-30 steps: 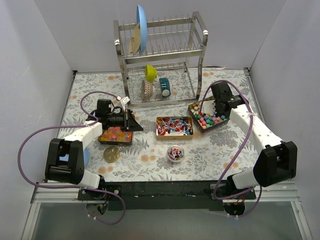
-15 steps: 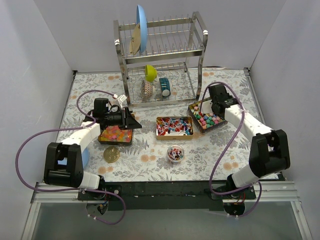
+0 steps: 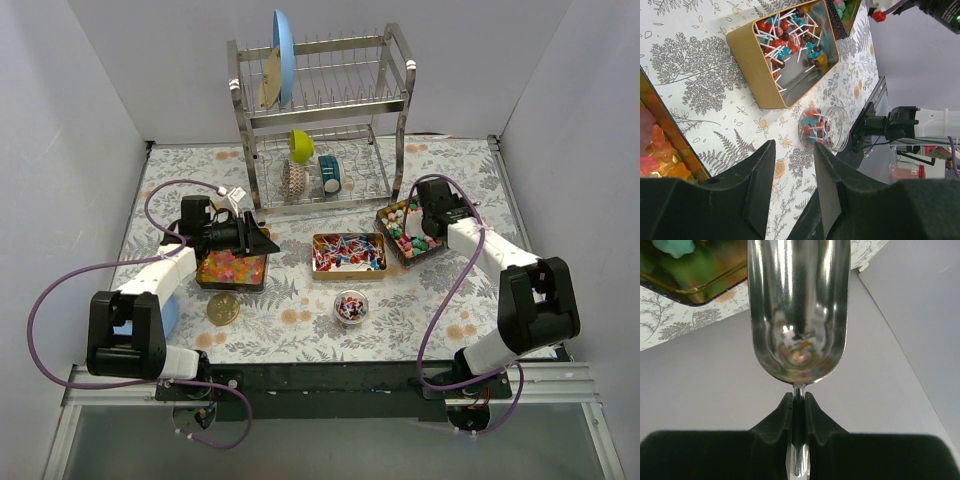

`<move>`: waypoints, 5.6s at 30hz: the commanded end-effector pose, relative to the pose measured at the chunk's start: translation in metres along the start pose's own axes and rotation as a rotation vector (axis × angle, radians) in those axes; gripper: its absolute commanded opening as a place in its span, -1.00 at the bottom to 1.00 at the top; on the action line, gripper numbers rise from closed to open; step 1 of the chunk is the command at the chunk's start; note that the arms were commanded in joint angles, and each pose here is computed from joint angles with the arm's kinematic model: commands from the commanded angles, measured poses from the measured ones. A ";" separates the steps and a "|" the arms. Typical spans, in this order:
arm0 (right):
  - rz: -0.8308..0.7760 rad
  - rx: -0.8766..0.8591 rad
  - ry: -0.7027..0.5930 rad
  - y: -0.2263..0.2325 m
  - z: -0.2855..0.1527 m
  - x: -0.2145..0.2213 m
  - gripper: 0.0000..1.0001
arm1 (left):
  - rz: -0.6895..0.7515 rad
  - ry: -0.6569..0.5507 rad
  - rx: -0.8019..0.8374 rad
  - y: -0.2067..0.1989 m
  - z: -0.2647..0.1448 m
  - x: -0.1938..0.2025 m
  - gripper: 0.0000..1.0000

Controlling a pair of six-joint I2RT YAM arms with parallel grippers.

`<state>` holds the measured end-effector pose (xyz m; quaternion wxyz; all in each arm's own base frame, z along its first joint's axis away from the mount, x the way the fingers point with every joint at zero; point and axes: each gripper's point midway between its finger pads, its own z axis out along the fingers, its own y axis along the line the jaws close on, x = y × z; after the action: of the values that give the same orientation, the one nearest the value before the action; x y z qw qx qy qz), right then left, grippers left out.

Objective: Pack the candies
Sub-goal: Scoop the fake candies from the storage box, then place the fake candies in the packing bottle.

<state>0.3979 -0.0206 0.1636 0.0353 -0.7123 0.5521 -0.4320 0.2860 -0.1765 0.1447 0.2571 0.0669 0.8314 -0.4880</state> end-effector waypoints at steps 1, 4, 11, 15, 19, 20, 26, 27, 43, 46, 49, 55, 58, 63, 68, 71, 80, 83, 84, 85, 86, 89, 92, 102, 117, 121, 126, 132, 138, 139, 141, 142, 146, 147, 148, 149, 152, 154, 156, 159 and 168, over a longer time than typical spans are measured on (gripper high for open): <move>-0.550 -0.018 0.054 -0.012 -0.007 0.006 -0.97 | 0.044 -0.043 0.001 -0.010 -0.009 -0.012 -0.27; -0.565 -0.035 0.056 -0.002 -0.005 0.004 -0.97 | 0.036 -0.043 0.001 -0.010 -0.009 -0.010 -0.27; -0.603 -0.138 -0.008 0.032 -0.001 -0.007 -0.97 | 0.032 -0.038 0.011 -0.010 -0.008 -0.009 -0.27; -0.591 -0.174 -0.079 0.039 0.001 -0.015 -0.97 | 0.026 -0.036 0.010 -0.008 -0.008 -0.006 -0.26; -0.576 -0.200 -0.119 0.045 0.004 -0.022 -0.97 | 0.016 -0.034 0.008 -0.005 -0.007 -0.003 -0.26; -0.575 -0.205 -0.141 0.047 0.005 -0.027 -0.97 | 0.016 -0.033 0.010 -0.005 -0.007 -0.003 -0.26; -0.485 -0.336 -0.235 0.063 0.010 -0.043 -0.97 | 0.005 -0.028 0.007 0.000 -0.004 -0.003 -0.25; -0.492 -0.355 -0.246 0.067 0.010 -0.044 -0.97 | -0.001 -0.024 0.005 0.001 -0.003 -0.003 -0.25; -0.719 -0.294 -0.320 0.080 0.009 -0.056 -0.97 | -0.017 -0.007 0.018 0.010 0.006 -0.010 -0.27; -0.753 -0.310 -0.344 0.081 0.007 -0.058 -0.97 | -0.014 -0.006 0.016 0.011 0.006 -0.009 -0.27; -0.756 -0.319 -0.370 0.083 0.007 -0.060 -0.97 | -0.015 -0.004 0.017 0.012 0.007 -0.009 -0.27; -0.822 -0.283 -0.383 0.082 0.007 -0.057 -0.97 | -0.016 -0.001 0.021 0.012 0.007 -0.010 -0.27; -0.823 -0.304 -0.379 0.083 0.010 -0.049 -0.97 | -0.016 0.001 0.023 0.012 0.008 -0.011 -0.28; -0.839 -0.289 -0.373 0.079 0.014 -0.046 -0.97 | -0.015 0.000 0.023 0.013 0.009 -0.013 -0.27; -0.869 -0.282 -0.423 0.084 0.015 -0.059 -0.97 | -0.017 0.002 0.022 0.015 0.011 -0.014 -0.27; -0.879 -0.278 -0.456 0.087 0.015 -0.065 -0.97 | -0.026 0.007 0.018 0.018 0.012 -0.013 -0.27; -0.946 -0.232 -0.549 0.102 0.000 -0.085 -0.97 | -0.040 0.018 0.005 0.025 0.015 -0.013 -0.26; -0.921 -0.241 -0.566 0.104 -0.001 -0.094 -0.97 | -0.045 0.025 0.000 0.027 0.016 -0.013 -0.26; -0.918 -0.240 -0.569 0.102 -0.002 -0.099 -0.97 | -0.048 0.025 -0.003 0.028 0.016 -0.013 -0.26; -0.896 -0.243 -0.574 0.101 -0.002 -0.101 -0.97 | -0.052 0.027 -0.002 0.029 0.017 -0.013 -0.26; -0.887 -0.234 -0.597 0.100 -0.002 -0.108 -0.97 | -0.058 0.032 -0.004 0.030 0.018 -0.012 -0.26; -0.862 -0.234 -0.633 0.102 -0.004 -0.120 -0.97 | -0.062 0.036 -0.004 0.032 0.019 -0.014 -0.26; -0.740 -0.332 -0.675 0.109 -0.009 -0.131 -0.97 | -0.066 0.044 -0.008 0.035 0.022 -0.017 -0.26; -0.237 -0.595 -0.903 0.106 -0.041 -0.162 -0.97 | -0.087 0.066 -0.009 0.041 0.028 -0.025 -0.26; 0.240 -0.578 -1.056 0.109 -0.071 -0.180 -0.97 | -0.094 0.096 -0.005 0.042 0.032 -0.034 -0.26; 0.320 -0.570 -1.060 0.102 -0.066 -0.174 -0.97 | -0.080 0.092 -0.006 0.042 0.032 -0.036 -0.26; 0.353 -0.531 -1.059 0.084 -0.073 -0.157 -0.97 | -0.043 0.095 -0.006 0.036 0.029 -0.039 -0.18; 0.342 -0.491 -1.091 0.062 -0.101 -0.146 -0.97 | -0.008 0.097 -0.032 0.033 0.020 -0.028 -0.06; 0.246 -0.446 -1.058 0.063 -0.138 -0.149 -0.97 | 0.054 0.072 -0.085 0.025 0.003 -0.020 -0.02; 0.232 -0.446 -1.052 0.065 -0.143 -0.149 -0.97 | 0.053 0.069 -0.092 0.025 0.000 -0.017 -0.01; 0.174 -0.447 -1.026 0.073 -0.157 -0.150 -0.97 | 0.073 0.047 -0.112 0.024 -0.009 -0.018 -0.01; 0.148 -0.456 -1.013 0.080 -0.159 -0.151 -0.97 | 0.072 0.041 -0.123 0.025 -0.012 -0.016 0.00; 0.013 -0.427 -0.924 0.098 -0.167 -0.151 -0.97 | 0.077 -0.011 -0.151 0.028 -0.026 -0.018 0.00; 0.007 -0.433 -0.906 0.101 -0.167 -0.149 -0.97 | 0.064 -0.049 -0.167 0.034 -0.035 -0.026 0.00; -0.011 -0.439 -0.884 0.104 -0.167 -0.148 -0.97 | 0.066 -0.067 -0.168 0.032 -0.039 -0.027 -0.01; -0.035 -0.437 -0.845 0.106 -0.166 -0.145 -0.97 | 0.066 -0.076 -0.168 0.033 -0.042 -0.027 0.00; -0.061 -0.417 -0.782 0.104 -0.164 -0.139 -0.97 | 0.072 -0.118 -0.171 0.031 -0.051 -0.031 0.00; -0.087 -0.407 -0.747 0.103 -0.163 -0.137 -0.97 | 0.059 -0.130 -0.168 0.031 -0.054 -0.029 0.00; -0.117 -0.381 -0.706 0.100 -0.162 -0.136 -0.97 | 0.064 -0.145 -0.167 0.029 -0.057 -0.029 0.01; -0.154 -0.345 -0.641 0.097 -0.161 -0.137 -0.97 | 0.069 -0.160 -0.162 0.026 -0.059 -0.027 0.01; -0.240 -0.283 -0.466 0.090 -0.169 -0.142 -0.97 | 0.070 -0.182 -0.135 0.019 -0.062 -0.027 0.02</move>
<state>0.2110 0.1383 0.1258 0.0300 -0.8616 0.4931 -0.1166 0.2946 -0.1091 0.1540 0.3325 0.0215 0.8467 -0.4150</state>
